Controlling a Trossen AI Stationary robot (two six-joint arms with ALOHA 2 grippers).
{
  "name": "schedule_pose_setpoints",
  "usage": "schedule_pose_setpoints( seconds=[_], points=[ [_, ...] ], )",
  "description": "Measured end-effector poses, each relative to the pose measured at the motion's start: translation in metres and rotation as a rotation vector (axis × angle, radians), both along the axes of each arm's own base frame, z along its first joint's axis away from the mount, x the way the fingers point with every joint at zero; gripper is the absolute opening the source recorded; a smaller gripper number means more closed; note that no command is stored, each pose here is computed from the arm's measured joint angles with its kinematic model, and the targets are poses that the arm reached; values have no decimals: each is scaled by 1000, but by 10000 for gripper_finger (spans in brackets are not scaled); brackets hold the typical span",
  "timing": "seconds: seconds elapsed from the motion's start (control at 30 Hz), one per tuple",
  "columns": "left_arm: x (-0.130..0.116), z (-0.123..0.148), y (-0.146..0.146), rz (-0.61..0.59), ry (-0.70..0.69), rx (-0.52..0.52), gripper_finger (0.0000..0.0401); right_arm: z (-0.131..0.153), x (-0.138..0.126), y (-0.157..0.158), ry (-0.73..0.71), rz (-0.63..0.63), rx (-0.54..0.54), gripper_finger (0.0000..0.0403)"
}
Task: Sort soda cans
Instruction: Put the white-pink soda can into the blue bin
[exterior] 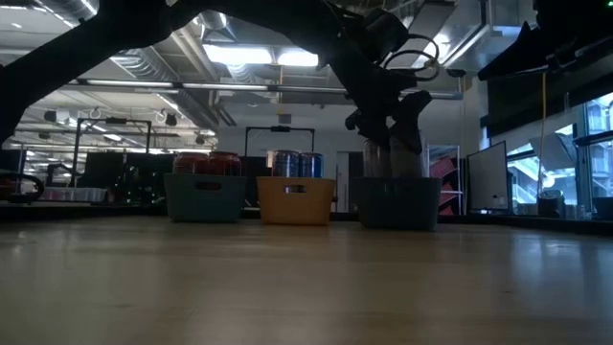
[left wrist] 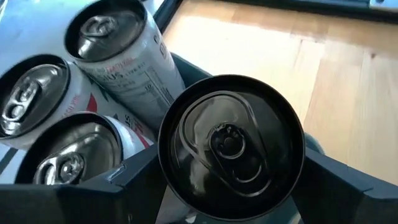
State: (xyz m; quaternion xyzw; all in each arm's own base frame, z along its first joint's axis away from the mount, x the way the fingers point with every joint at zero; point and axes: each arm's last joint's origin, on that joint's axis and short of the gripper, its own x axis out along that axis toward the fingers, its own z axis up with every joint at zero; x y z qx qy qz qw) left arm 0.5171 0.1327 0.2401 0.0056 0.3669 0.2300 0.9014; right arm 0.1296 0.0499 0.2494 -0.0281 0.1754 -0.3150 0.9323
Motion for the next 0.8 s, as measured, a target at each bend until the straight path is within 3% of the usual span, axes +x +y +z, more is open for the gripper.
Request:
schedule_pose_setpoints(
  seconds=[0.27, 0.6, 0.8],
  points=[
    [-1, 0, 2, 23, -7, -18, 287, 0, 0, 0, 3, 6, 5, 5],
    [-1, 1, 1, 21, -3, -11, 373, 0, 0, 0, 3, 6, 5, 5],
    [0, 2, 0, -6, 3, 11, 385, 0, 0, 0, 4, 6, 5, 5]
  ],
)
